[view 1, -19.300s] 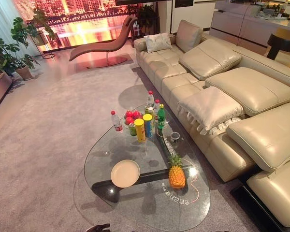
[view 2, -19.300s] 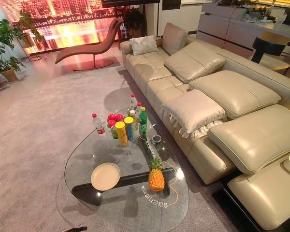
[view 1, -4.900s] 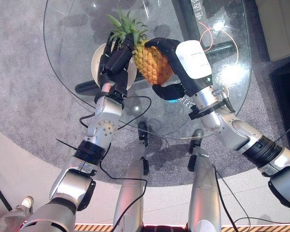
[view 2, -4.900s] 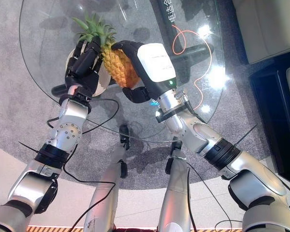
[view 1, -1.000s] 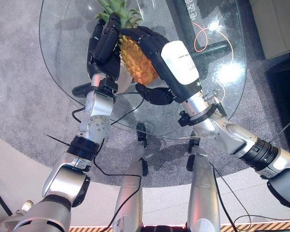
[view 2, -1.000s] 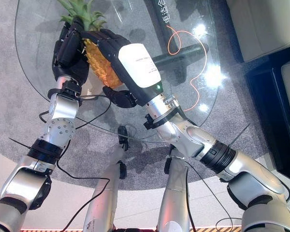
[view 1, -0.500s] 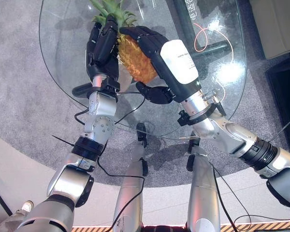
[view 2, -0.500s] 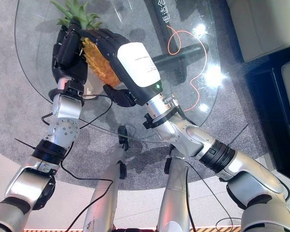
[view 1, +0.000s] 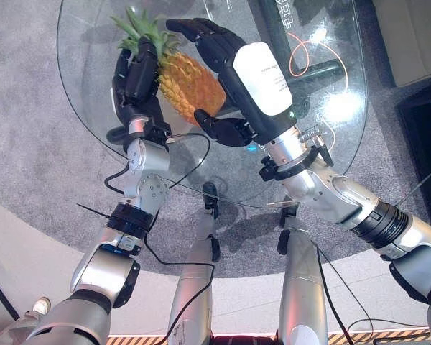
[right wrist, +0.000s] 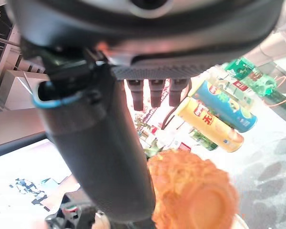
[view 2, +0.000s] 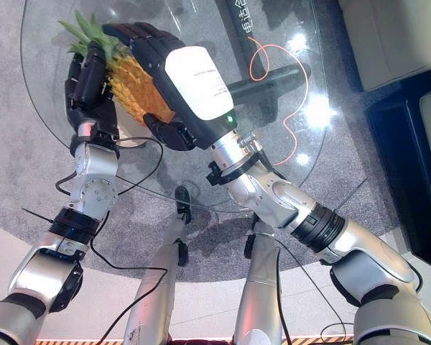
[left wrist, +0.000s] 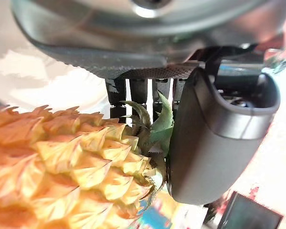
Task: Pick up the fruit to the plate
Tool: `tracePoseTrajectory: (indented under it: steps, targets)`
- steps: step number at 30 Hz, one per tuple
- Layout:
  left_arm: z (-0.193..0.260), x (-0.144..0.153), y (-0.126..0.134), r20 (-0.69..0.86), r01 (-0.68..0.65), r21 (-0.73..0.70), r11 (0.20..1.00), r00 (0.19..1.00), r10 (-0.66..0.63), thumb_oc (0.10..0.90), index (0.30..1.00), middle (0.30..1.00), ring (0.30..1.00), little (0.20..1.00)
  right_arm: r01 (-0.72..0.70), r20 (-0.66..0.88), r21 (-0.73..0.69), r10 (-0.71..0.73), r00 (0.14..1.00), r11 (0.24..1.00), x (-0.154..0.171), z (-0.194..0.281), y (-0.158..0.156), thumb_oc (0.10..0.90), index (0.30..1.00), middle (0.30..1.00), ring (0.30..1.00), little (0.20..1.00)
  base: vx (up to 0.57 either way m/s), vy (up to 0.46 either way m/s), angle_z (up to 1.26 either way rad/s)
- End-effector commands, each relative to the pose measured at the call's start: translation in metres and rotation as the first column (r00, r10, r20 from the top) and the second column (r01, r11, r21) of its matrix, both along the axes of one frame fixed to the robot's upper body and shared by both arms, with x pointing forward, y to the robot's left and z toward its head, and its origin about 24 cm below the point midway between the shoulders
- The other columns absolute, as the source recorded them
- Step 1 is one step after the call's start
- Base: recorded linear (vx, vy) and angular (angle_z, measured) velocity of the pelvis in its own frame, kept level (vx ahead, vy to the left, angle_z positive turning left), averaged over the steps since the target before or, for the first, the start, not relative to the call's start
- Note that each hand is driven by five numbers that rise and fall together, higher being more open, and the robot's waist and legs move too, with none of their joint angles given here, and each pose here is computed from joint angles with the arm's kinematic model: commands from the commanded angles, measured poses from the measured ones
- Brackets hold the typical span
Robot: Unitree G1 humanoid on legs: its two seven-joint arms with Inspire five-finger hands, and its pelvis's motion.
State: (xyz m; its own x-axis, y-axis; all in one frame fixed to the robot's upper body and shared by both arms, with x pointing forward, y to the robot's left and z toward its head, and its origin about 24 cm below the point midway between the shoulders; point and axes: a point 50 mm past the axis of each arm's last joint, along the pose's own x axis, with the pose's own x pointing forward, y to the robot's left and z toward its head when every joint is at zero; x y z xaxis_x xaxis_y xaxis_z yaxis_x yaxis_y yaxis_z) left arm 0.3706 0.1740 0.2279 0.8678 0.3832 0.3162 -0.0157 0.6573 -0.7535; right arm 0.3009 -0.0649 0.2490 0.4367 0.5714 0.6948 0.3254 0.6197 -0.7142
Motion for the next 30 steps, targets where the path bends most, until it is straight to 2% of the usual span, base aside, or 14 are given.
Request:
tracePoseTrajectory:
  steps: [1,10,15,17,20,25,29,30]
  targets:
    - [0.079,-0.019,0.010,0.331,-0.140,-0.062,0.988,0.931,0.152,0.100,0.300,0.300,0.300,0.200,-0.238,0.303,0.051,0.212,0.929,0.970,-0.038,0.063,0.025,0.800,0.900,0.900,0.900,0.900,0.00,0.000,0.00]
    - [0.090,-0.035,0.019,0.351,-0.351,-0.143,0.925,0.856,0.380,0.100,0.300,0.300,0.300,0.200,-0.208,0.315,0.096,0.169,0.934,0.973,-0.036,0.065,0.020,0.800,0.900,0.900,0.900,0.900,0.00,0.000,0.00]
    - [0.097,-0.045,0.020,0.374,-0.513,-0.139,0.847,0.765,0.525,0.100,0.300,0.300,0.300,0.200,-0.120,0.313,0.209,0.050,0.948,0.971,-0.024,0.065,0.007,0.800,0.900,0.900,0.900,0.900,0.00,0.000,0.00]
    - [0.101,-0.049,0.022,0.389,-0.587,-0.134,0.798,0.710,0.587,0.100,0.300,0.300,0.300,0.200,-0.056,0.285,0.294,-0.032,0.958,0.954,-0.013,0.063,-0.006,0.800,0.900,0.900,0.900,0.900,0.00,0.000,0.00]
    - [0.102,-0.052,0.025,0.399,-0.659,-0.124,0.742,0.651,0.645,0.100,0.300,0.300,0.300,0.200,0.014,0.240,0.398,-0.118,0.964,0.917,-0.002,0.059,-0.023,0.800,0.900,0.900,0.900,0.900,0.00,0.000,0.00]
    - [0.102,-0.054,0.036,0.409,-0.756,-0.108,0.645,0.557,0.722,0.100,0.300,0.300,0.300,0.200,0.171,0.115,0.577,-0.286,0.951,0.799,0.018,0.034,-0.062,0.800,0.900,0.900,0.900,0.900,0.00,0.023,-0.01]
    - [0.102,-0.053,0.050,0.408,-0.811,-0.095,0.578,0.498,0.766,0.100,0.300,0.300,0.300,0.200,0.300,-0.040,0.672,-0.371,0.928,0.677,0.031,0.004,-0.093,0.800,0.900,0.900,0.900,0.900,0.01,0.042,-0.02]
    - [0.100,-0.052,0.055,0.404,-0.833,-0.084,0.547,0.473,0.783,0.100,0.300,0.300,0.300,0.200,0.357,-0.117,0.700,-0.394,0.912,0.618,0.035,-0.011,-0.107,0.800,0.900,0.900,0.900,0.900,0.02,0.041,-0.07]
